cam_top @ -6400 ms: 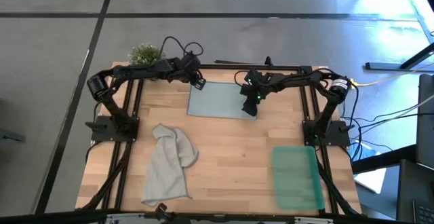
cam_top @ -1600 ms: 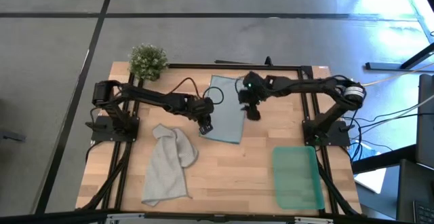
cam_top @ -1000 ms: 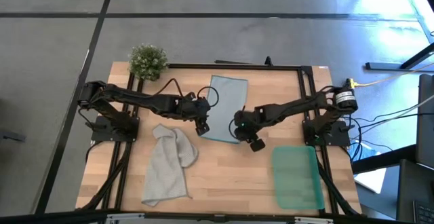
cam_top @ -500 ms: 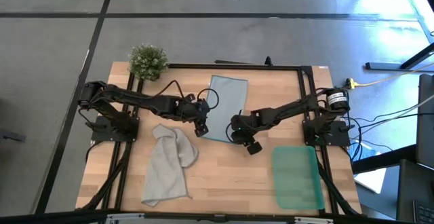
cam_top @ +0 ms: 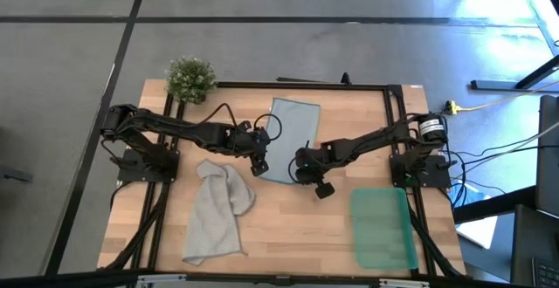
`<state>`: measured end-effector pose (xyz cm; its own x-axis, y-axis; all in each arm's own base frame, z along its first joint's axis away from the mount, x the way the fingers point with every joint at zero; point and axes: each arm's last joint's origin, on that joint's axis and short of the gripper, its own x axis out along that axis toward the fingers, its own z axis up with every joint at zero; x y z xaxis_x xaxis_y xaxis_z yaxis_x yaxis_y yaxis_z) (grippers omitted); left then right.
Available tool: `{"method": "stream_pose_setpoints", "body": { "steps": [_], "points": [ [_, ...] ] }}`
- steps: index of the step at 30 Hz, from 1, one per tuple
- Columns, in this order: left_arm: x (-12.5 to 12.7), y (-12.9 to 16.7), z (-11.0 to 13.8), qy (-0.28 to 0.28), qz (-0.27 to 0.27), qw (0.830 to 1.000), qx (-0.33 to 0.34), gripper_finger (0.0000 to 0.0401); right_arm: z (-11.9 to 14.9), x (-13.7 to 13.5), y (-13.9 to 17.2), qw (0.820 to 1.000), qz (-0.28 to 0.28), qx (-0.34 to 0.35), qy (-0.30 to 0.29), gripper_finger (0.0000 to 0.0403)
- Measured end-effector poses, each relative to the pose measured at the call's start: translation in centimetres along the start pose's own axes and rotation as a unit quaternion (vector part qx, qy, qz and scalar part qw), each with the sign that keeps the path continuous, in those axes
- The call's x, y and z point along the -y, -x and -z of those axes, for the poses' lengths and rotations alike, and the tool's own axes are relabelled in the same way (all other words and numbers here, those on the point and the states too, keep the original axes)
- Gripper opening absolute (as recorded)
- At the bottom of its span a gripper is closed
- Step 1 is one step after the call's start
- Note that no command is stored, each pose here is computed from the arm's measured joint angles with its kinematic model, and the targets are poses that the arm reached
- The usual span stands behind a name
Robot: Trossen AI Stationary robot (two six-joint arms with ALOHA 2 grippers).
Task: Roll microfiber towels into tight, uniform cylinder then place into a basket
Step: Roll the blue towel
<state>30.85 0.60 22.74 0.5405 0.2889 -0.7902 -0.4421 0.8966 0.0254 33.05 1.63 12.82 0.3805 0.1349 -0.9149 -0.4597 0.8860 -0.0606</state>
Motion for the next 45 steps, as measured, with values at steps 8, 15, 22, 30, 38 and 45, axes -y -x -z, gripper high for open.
{"method": "stream_pose_setpoints", "body": {
  "steps": [8, 15, 22, 30, 38, 45],
  "points": [
    [0.1, 0.0, 0.0, 0.000, 0.002, 1.000, -0.001, 0.0090, -1.7, 1.8, 2.1, 1.000, 0.003, -0.025, -0.019, 0.0004],
    [0.0, 0.3, 0.0, 0.005, 0.002, 1.000, -0.001, 0.0090, -3.2, 4.3, 4.8, 0.996, 0.057, -0.046, -0.040, 0.0002],
    [-0.8, 2.5, 0.1, 0.029, 0.002, 1.000, -0.001, 0.0090, -2.7, 7.2, 6.7, 0.990, 0.097, -0.062, -0.076, 0.0002],
    [-1.5, 4.8, -0.1, 0.045, 0.006, 0.999, 0.029, 0.0090, -0.9, 10.5, 8.2, 0.967, 0.191, -0.108, -0.132, 0.0002],
    [-1.7, 4.8, -0.2, 0.048, -0.006, 0.998, 0.033, 0.0090, 1.7, 13.6, 9.3, 0.942, 0.244, -0.131, -0.188, 0.0002],
    [-1.8, 4.8, -0.2, 0.048, -0.016, 0.998, 0.039, 0.0090, 3.8, 15.5, 10.1, 0.934, 0.244, -0.134, -0.223, 0.0002]
  ]
}}
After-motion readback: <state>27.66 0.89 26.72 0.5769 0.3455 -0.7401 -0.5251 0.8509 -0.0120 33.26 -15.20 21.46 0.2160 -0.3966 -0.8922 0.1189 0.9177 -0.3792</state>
